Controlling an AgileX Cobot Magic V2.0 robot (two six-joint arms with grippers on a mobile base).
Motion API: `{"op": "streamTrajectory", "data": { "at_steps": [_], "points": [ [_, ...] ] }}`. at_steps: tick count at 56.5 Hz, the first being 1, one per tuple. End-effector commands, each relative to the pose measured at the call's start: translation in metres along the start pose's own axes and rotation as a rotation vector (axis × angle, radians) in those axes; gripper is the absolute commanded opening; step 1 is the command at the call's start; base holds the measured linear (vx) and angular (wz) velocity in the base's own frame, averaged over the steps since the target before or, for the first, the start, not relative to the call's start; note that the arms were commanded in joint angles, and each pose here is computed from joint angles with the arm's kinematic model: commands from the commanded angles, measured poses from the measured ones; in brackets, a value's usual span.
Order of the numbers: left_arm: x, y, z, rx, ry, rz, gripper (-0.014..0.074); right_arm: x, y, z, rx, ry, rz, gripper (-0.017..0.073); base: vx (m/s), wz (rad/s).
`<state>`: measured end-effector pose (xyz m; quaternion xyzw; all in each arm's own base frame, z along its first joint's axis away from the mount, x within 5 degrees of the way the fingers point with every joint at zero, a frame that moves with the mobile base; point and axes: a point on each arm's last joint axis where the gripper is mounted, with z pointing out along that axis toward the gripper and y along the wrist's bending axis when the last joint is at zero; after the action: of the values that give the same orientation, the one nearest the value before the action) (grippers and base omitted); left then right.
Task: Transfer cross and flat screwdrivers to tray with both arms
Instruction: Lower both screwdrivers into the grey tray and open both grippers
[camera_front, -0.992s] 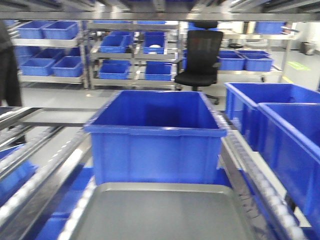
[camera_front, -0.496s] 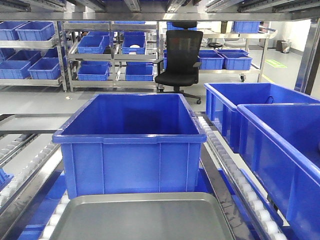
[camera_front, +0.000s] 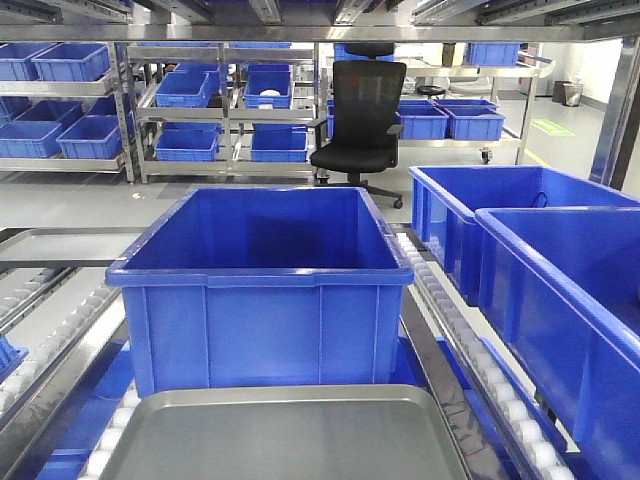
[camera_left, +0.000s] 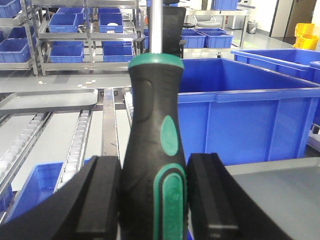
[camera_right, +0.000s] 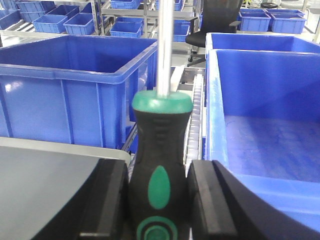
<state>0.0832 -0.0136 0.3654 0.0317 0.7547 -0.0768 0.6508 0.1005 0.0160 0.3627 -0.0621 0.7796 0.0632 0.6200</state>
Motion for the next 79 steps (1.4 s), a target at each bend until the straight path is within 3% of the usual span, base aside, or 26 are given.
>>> {"op": "streamTrajectory", "data": {
  "at_steps": [1, 12, 17, 25, 31, 39, 41, 47, 52, 59, 68, 79],
  "points": [
    [-0.018, -0.001, -0.004, 0.006, -0.122, -0.008, -0.0006, -0.017, -0.002, -0.004, 0.025, -0.114, 0.006, -0.0008, 0.00, 0.00],
    [-0.018, -0.001, -0.004, 0.007, -0.121, -0.012, -0.0006, -0.017, -0.002, -0.004, 0.023, -0.110, 0.007, -0.0008, 0.00, 0.00],
    [-0.017, -0.002, -0.003, 0.016, -0.111, -0.041, -0.0006, -0.017, -0.001, -0.002, 0.004, -0.116, 0.054, -0.0008, 0.00, 0.00],
    [-0.011, -0.006, 0.004, 0.070, -0.033, -0.150, -0.0006, -0.013, 0.002, 0.015, -0.062, -0.033, 0.154, -0.0008, 0.00, 0.00],
    [-0.007, -0.011, 0.025, 0.122, 0.043, -0.215, -0.0003, -0.005, 0.006, 0.041, -0.146, 0.084, 0.160, -0.0008, 0.00, 0.00],
    [0.004, -0.022, 0.066, 0.241, 0.181, -0.273, 0.0001, 0.005, 0.019, 0.079, -0.377, 0.184, 0.228, -0.0008, 0.00, 0.00],
    [0.008, -0.025, 0.077, 0.278, 0.220, -0.296, 0.0001, 0.006, 0.022, 0.088, -0.434, 0.197, 0.271, -0.0008, 0.00, 0.00],
    [0.022, -0.035, 0.112, 0.397, 0.315, -0.389, 0.0003, 0.014, 0.033, 0.116, -0.557, 0.226, 0.332, -0.0008, 0.00, 0.00],
    [0.033, -0.046, 0.135, 0.463, 0.360, -0.479, 0.0003, 0.024, 0.053, 0.138, -0.593, 0.288, 0.322, -0.0008, 0.00, 0.00],
    [0.055, -0.064, 0.159, 0.500, 0.461, -0.547, 0.0003, 0.030, 0.088, 0.162, -0.616, 0.344, 0.280, -0.0008, 0.00, 0.00],
    [0.076, -0.083, 0.171, 0.513, 0.561, -0.539, 0.0003, 0.032, 0.103, 0.182, -0.631, 0.406, 0.355, -0.0008, 0.00, 0.00],
    [0.080, -0.085, 0.174, 0.486, 0.561, -0.517, 0.0008, 0.044, 0.104, 0.195, -0.612, 0.453, 0.389, -0.0006, 0.00, 0.00]
  ]
}}
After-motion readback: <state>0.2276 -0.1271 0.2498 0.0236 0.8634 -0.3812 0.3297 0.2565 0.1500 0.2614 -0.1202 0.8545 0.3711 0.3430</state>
